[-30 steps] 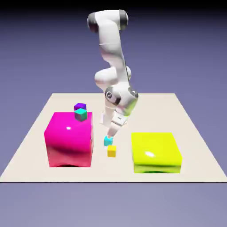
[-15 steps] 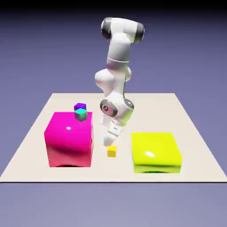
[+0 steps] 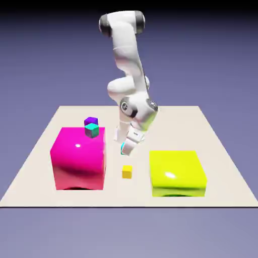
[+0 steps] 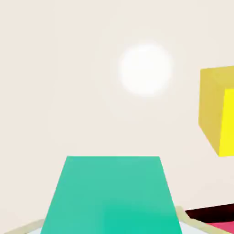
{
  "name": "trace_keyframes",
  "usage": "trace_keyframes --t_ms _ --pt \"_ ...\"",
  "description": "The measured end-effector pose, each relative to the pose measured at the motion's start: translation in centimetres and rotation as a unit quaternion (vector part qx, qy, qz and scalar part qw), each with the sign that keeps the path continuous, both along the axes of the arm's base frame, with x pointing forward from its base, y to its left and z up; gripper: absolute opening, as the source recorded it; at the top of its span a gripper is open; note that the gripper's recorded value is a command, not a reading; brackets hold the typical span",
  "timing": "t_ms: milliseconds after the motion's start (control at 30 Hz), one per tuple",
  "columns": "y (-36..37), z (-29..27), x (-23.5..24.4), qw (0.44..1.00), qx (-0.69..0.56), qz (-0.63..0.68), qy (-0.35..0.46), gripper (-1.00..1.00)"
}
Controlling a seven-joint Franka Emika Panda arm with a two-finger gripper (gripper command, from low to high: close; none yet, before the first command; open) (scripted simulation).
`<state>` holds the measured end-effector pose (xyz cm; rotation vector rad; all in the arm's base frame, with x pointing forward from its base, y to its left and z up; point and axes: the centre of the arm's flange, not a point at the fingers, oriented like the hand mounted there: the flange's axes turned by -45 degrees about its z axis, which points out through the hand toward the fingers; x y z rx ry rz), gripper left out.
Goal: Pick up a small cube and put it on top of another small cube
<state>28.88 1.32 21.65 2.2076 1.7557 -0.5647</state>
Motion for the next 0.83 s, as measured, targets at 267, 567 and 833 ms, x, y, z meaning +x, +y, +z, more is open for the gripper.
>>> trace_keyframes --t_ms 267,567,833 --pt "-5.0 10.2 2.4 0.999 -0.004 -0.026 0.025 -1.0" --pt "-13.9 22.2 -1.2 0.992 0.019 -0.122 -0.025 -1.0" --pt "-15.7 15.7 -2.1 0.992 0.018 -0.122 -0.025 1.0"
